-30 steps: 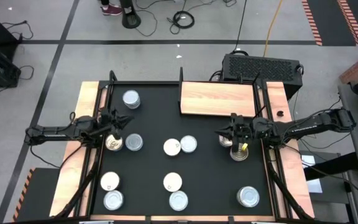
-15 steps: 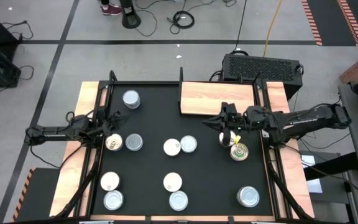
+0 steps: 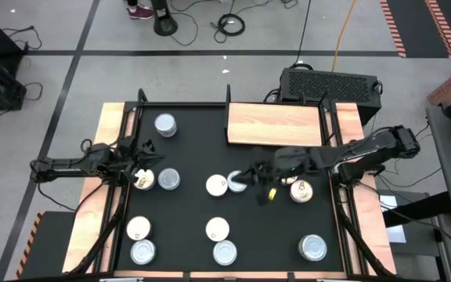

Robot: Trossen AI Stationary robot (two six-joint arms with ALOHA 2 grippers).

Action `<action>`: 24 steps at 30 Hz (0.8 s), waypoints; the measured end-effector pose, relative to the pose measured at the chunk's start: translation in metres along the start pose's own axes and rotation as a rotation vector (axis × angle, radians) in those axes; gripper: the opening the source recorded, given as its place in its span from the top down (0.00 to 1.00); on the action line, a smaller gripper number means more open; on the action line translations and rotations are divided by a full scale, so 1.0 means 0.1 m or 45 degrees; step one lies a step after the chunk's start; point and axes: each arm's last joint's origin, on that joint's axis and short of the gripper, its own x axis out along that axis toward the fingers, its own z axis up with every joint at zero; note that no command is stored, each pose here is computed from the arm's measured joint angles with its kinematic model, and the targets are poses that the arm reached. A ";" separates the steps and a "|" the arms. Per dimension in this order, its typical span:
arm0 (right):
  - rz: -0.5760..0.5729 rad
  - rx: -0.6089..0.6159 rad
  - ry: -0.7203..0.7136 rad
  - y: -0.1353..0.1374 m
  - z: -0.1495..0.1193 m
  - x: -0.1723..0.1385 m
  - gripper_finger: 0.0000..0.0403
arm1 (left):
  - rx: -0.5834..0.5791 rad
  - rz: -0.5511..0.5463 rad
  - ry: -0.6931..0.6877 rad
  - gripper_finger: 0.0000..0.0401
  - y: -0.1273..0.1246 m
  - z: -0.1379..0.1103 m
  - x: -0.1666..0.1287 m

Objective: Stack canned seafood by type on shelf
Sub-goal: Put the green tuna can on the shelf

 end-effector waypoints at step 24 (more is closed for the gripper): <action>-0.470 -0.896 0.966 -0.12 -0.86 0.78 0.59 | 0.658 0.822 0.816 0.89 0.00 0.27 0.56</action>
